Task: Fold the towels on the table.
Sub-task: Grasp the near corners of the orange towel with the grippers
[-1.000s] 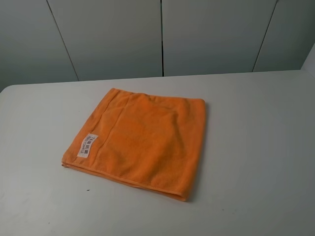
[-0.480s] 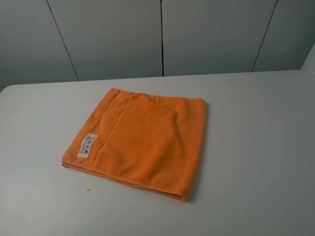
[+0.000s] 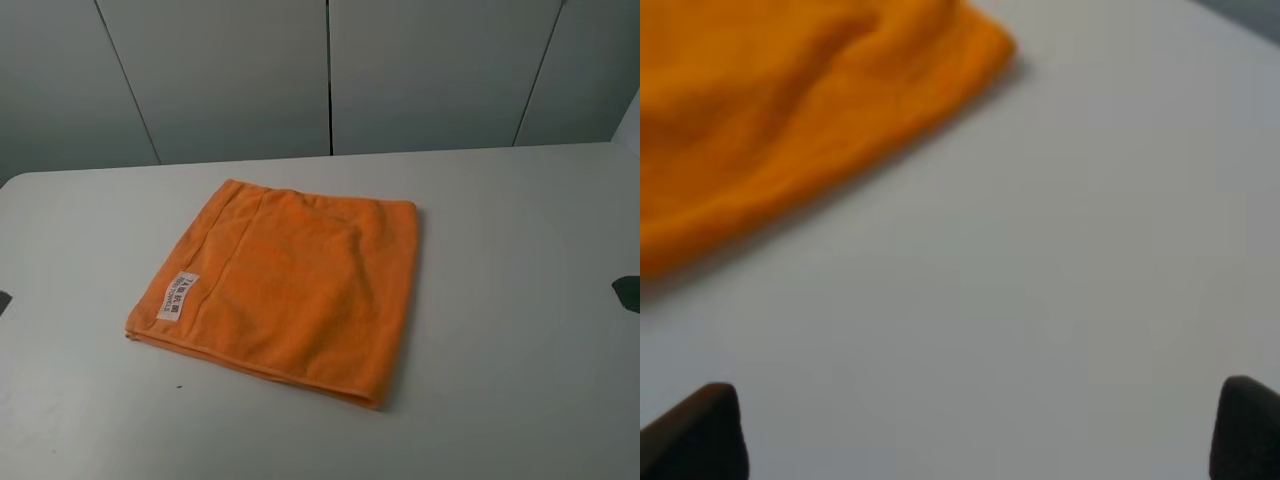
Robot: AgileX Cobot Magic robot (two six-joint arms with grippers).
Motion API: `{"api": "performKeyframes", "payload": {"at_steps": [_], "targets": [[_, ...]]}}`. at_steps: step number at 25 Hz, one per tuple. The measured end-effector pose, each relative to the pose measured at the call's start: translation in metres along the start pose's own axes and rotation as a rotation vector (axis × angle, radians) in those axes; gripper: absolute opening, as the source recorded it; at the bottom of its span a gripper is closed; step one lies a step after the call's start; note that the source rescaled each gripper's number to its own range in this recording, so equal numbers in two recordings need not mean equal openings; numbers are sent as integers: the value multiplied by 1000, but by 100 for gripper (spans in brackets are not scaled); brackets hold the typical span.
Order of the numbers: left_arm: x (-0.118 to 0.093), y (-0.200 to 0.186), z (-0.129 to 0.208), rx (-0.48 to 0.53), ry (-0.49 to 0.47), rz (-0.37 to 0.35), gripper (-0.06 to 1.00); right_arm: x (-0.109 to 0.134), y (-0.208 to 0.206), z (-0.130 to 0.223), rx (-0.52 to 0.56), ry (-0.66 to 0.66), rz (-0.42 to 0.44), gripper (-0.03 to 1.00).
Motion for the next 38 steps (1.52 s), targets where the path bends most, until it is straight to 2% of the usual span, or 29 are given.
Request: {"api": "performKeyframes", "payload": {"at_steps": [2,6,9,12,15,19,21,25,28,34,38], "targets": [[4,16,-14,11,71,17,100,0,21,-5,104,-55,-74,99],[1,51,-32,47,254,73,100,10,54,-30,144,-135,-175,99],[-8,76,-38,75,413,118,100,30,76,-42,184,-223,-250,99],[-23,98,-38,126,510,189,100,56,93,-39,257,-369,-315,99],[-38,112,-34,174,647,243,100,78,106,-34,301,-429,-348,99],[-53,118,-34,185,904,283,100,102,117,-32,315,-455,-376,99],[-53,117,-32,190,1029,291,100,116,120,-30,311,-495,-395,99],[-47,116,-25,241,1198,301,100,139,133,-23,323,-541,-416,99],[-45,116,-27,228,1270,292,100,145,148,-19,367,-528,-417,99],[-42,122,-36,147,1295,229,100,158,170,-26,406,-483,-429,99],[-37,125,-23,144,1309,266,100,160,179,-25,424,-483,-427,100]]}}
Point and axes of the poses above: a point on each arm's last joint axis where the gripper is mounted, y pointing out along that axis toward the gripper, x along the wrist's bending axis when the last joint is at zero, z = x × y, the point moved 5 cm from there along y, pointing out along that axis toward the gripper, and after that the axes turned 6 degrees about y, right-handed, at the moved point
